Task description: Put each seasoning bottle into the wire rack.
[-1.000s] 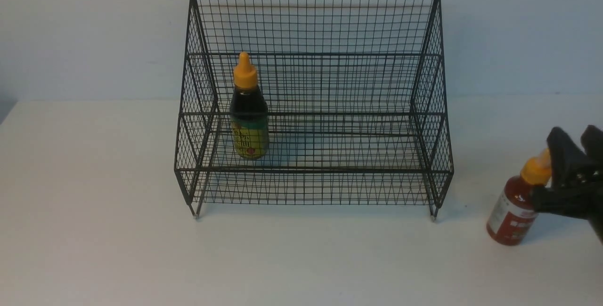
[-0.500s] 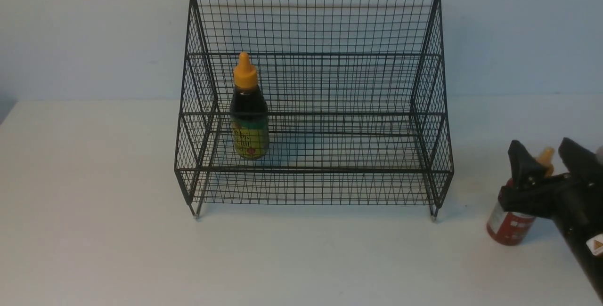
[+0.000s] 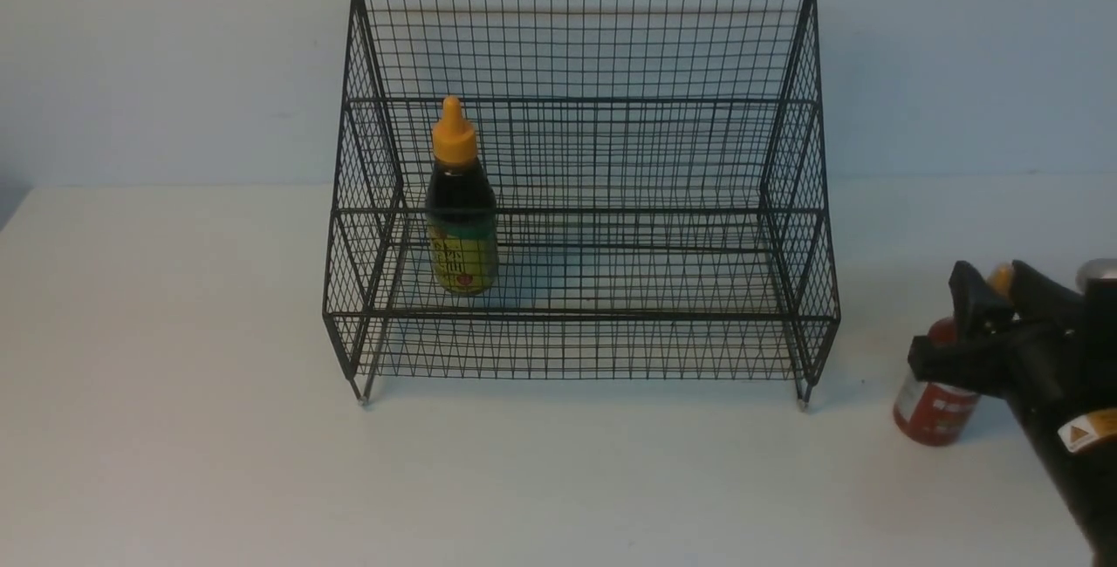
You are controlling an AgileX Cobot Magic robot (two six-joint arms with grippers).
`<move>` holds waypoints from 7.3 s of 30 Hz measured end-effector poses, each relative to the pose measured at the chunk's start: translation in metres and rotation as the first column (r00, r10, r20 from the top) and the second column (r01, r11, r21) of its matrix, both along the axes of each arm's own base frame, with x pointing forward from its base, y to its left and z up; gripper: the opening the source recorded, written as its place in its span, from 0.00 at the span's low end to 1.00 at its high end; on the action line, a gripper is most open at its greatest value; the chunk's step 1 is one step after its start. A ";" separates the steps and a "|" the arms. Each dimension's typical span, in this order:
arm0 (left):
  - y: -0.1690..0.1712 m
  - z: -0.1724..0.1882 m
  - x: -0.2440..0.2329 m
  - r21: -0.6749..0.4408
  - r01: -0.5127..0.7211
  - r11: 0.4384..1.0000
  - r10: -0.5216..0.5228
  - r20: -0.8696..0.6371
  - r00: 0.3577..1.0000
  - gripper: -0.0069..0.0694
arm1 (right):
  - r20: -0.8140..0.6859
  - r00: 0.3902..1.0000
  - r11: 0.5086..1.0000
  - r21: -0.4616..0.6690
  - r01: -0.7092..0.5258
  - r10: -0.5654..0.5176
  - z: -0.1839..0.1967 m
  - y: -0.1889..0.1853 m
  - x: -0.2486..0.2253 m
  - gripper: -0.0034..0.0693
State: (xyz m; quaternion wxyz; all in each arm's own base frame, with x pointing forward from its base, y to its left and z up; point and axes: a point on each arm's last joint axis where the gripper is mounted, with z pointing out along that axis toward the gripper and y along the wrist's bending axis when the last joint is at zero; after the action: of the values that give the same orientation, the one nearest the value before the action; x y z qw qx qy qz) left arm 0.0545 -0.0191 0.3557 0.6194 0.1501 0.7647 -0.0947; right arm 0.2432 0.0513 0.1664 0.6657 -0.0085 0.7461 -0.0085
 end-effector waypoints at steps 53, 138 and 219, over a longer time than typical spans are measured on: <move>0.000 0.000 0.000 0.000 0.000 1.000 0.000 0.000 1.000 0.08 | 0.081 0.931 0.933 0.026 -0.360 0.357 0.134 0.094 0.024 0.42; 0.008 -0.007 -0.022 -0.013 -0.009 1.000 0.008 -0.046 0.999 0.08 | 0.293 0.955 0.988 0.132 -0.084 0.042 0.151 -0.050 -0.229 0.03; 0.013 -0.185 -0.002 0.072 -0.232 0.970 0.237 -0.062 0.970 0.08 | 0.310 0.950 0.986 0.143 -0.088 0.040 0.152 -0.050 -0.229 0.03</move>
State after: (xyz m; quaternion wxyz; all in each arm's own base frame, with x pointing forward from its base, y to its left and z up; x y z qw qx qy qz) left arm 0.0525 -0.0057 0.1710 0.5938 0.0751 0.8011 -0.0013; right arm 0.0143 0.0010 0.3179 0.7717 0.0204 0.6318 0.0701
